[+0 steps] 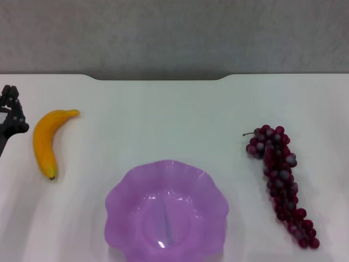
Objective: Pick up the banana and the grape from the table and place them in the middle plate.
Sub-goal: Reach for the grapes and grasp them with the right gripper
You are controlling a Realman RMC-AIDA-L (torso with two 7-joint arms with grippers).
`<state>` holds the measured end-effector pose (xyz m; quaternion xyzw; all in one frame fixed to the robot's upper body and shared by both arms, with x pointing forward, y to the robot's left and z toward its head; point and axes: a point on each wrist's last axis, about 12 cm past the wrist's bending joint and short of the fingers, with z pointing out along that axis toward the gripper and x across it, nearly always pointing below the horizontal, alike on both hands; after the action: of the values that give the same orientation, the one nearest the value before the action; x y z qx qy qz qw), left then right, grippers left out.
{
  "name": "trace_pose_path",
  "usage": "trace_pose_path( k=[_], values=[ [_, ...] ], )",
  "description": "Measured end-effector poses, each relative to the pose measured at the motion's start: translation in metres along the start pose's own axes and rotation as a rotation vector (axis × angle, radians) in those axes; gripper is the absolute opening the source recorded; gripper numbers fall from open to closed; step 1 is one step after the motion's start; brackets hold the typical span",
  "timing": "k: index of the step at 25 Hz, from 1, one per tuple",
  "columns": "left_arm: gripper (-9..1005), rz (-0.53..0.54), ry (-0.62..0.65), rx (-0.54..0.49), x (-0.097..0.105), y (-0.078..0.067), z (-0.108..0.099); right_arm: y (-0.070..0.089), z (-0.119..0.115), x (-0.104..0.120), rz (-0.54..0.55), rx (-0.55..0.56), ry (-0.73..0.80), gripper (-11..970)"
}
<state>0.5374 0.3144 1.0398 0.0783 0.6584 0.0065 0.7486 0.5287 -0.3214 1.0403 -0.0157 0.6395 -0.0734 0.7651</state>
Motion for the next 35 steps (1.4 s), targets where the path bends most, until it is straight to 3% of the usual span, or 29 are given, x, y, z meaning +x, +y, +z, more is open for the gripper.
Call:
trace_pose_path(
  k=[3,10,20,28,31,32,35],
  values=[
    [66,0.038,-0.004,0.002,-0.001,-0.002,0.001,0.002,0.002,-0.001,-0.003,-0.007,-0.003,23],
    [197,0.074,-0.006,0.004,-0.001,-0.004,0.002,0.005,0.003,-0.002,0.052,-0.012,-0.01,44],
    [399,0.044,-0.011,0.005,-0.002,-0.006,0.002,0.001,0.007,-0.004,0.188,-0.007,-0.018,393],
    [722,0.038,-0.001,0.004,0.0,-0.006,-0.001,0.002,0.012,-0.002,0.173,-0.015,0.009,730],
    [814,0.042,0.001,0.017,0.001,-0.007,-0.002,0.003,0.009,0.0,0.194,-0.018,0.015,798],
    [903,0.046,0.002,0.029,0.001,-0.008,-0.003,0.004,0.008,0.0,0.214,-0.025,0.019,820],
    [903,0.053,0.003,0.044,0.001,-0.01,-0.003,0.008,0.006,0.002,0.269,-0.079,0.041,887]
  ],
)
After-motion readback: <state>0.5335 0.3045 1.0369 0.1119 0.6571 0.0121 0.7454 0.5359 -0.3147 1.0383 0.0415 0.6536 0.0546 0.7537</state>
